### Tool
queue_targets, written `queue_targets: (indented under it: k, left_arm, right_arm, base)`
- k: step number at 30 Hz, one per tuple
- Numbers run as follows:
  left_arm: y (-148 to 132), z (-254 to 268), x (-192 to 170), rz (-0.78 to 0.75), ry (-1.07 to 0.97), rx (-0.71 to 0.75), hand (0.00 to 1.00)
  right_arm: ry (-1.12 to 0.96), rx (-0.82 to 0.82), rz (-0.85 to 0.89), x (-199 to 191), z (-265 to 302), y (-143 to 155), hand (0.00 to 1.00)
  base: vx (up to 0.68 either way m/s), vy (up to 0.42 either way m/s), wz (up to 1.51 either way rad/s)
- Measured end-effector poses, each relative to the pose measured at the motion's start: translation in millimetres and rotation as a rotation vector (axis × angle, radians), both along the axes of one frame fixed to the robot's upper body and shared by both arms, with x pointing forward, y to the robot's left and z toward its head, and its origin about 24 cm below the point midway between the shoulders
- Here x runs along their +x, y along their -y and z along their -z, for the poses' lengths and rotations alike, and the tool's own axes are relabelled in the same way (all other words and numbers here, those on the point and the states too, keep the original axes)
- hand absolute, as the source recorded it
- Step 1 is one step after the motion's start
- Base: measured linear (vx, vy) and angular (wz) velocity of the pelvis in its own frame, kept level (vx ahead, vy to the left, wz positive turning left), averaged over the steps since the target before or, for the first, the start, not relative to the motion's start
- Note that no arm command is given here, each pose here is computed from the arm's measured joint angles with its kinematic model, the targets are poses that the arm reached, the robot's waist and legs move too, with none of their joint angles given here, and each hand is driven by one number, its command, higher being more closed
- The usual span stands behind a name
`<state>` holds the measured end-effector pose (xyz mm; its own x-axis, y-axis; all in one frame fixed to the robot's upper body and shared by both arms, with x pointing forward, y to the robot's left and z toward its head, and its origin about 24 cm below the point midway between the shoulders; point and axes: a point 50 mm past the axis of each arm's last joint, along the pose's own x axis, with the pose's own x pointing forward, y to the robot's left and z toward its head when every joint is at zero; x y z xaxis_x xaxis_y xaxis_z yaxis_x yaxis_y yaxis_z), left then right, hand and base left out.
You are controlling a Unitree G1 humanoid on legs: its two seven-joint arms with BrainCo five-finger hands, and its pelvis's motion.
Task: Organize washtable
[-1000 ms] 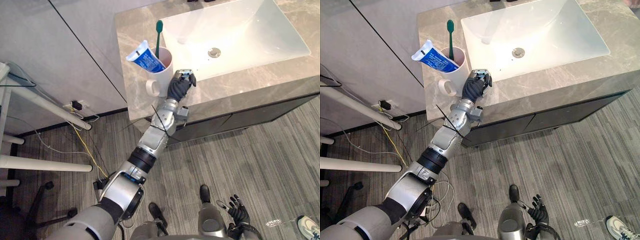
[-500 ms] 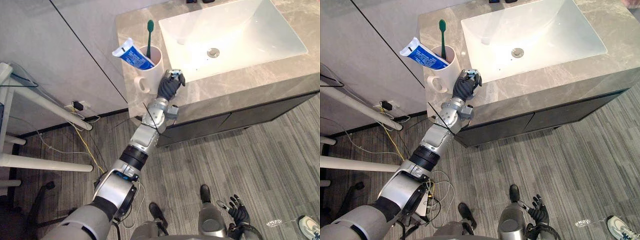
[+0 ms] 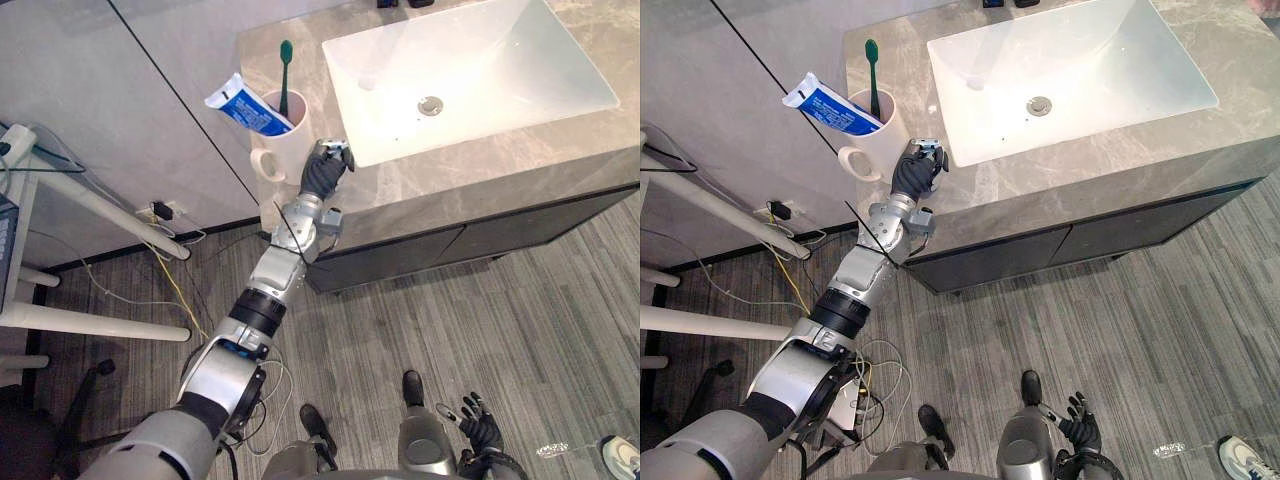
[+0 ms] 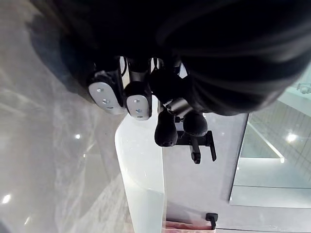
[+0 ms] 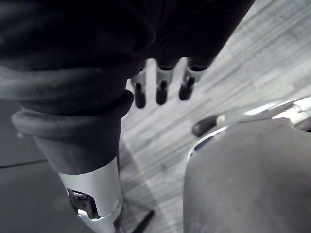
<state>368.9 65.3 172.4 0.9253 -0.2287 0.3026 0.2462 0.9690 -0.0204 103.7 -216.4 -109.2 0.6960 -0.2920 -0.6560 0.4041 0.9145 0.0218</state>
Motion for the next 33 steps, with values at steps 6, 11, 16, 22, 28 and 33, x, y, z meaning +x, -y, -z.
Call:
queue_targets:
  k: [6,11,16,22,28,33]
  left_arm:
    - [-4.9,11.2,-12.7,0.017,0.002,-0.007,1.00]
    - [-8.1,22.4,-29.5,0.063,-0.002,-0.037,1.00]
    - [-13.2,32.0,-41.2,0.094,-0.017,-0.073,1.00]
    - [-15.6,34.6,-41.7,0.091,-0.031,-0.084,1.00]
    - [-16.2,32.9,-39.8,0.047,-0.018,-0.038,1.00]
    - [0.6,24.8,-39.1,0.041,0.004,-0.062,1.00]
  right_arm:
    - [-0.015,-0.007,0.015,-4.7,2.3,3.8,0.00]
    - [-0.029,-0.010,0.025,-9.0,3.8,6.0,0.00]
    - [-0.053,-0.016,0.027,-13.8,6.4,9.3,0.00]
    - [-0.059,-0.014,0.024,-14.6,7.4,8.8,0.00]
    - [-0.060,-0.013,0.022,-14.6,7.6,8.1,0.00]
    - [-0.061,-0.009,0.012,-13.5,8.0,4.9,0.00]
  base:
    - [0.00,-0.002,0.01]
    - [-0.01,-0.008,0.11]
    - [-0.01,-0.007,0.05]
    - [0.00,-0.005,0.02]
    - [-0.01,-0.006,0.01]
    - [-0.02,-0.013,0.03]
